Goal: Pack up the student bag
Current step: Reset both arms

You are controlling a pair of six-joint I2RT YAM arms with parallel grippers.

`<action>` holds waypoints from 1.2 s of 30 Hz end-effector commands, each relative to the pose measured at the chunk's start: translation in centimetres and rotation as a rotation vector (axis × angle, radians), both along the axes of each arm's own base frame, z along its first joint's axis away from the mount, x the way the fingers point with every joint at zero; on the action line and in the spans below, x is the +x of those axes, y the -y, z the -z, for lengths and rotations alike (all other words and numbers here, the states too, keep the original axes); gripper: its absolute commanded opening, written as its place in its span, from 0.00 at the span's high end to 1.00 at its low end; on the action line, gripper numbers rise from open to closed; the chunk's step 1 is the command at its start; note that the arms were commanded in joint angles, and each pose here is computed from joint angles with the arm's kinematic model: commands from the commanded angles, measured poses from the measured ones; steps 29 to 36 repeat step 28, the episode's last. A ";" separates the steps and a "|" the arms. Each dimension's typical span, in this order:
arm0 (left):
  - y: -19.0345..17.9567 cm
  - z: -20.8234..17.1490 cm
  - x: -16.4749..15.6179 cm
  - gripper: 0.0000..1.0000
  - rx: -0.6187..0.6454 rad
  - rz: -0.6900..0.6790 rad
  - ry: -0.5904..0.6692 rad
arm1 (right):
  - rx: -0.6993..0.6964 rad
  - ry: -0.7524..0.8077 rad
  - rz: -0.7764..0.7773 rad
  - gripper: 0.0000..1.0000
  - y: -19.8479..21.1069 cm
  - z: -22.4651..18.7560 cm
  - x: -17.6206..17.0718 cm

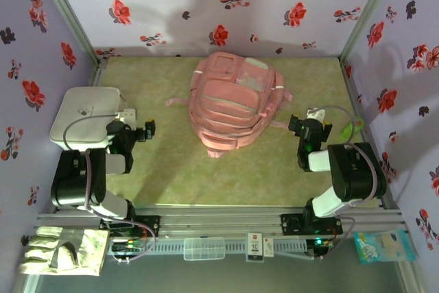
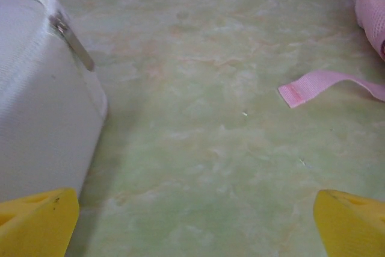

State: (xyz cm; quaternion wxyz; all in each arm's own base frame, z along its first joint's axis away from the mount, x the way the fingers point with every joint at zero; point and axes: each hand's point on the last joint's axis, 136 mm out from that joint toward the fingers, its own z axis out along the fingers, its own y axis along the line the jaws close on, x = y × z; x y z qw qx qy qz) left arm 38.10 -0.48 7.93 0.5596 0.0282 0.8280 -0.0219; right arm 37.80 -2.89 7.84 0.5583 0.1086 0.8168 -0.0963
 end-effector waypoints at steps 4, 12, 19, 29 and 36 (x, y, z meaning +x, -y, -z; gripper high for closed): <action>0.3 -1.6 1.3 0.00 0.008 0.039 0.055 | 0.019 0.044 0.012 0.01 0.5 -1.2 1.0; -1.5 -1.5 1.7 0.00 0.008 -0.077 0.036 | 0.036 0.040 0.031 0.01 1.1 -1.1 1.0; -1.4 -1.5 1.8 0.00 0.013 -0.073 0.029 | 0.036 0.039 0.031 0.01 1.1 -1.1 1.0; -1.4 -1.5 1.9 0.00 0.017 -0.076 0.029 | 0.034 0.046 0.030 0.01 1.1 -1.2 0.9; -1.4 -1.5 1.9 0.00 0.017 -0.076 0.029 | 0.034 0.046 0.030 0.01 1.1 -1.2 0.9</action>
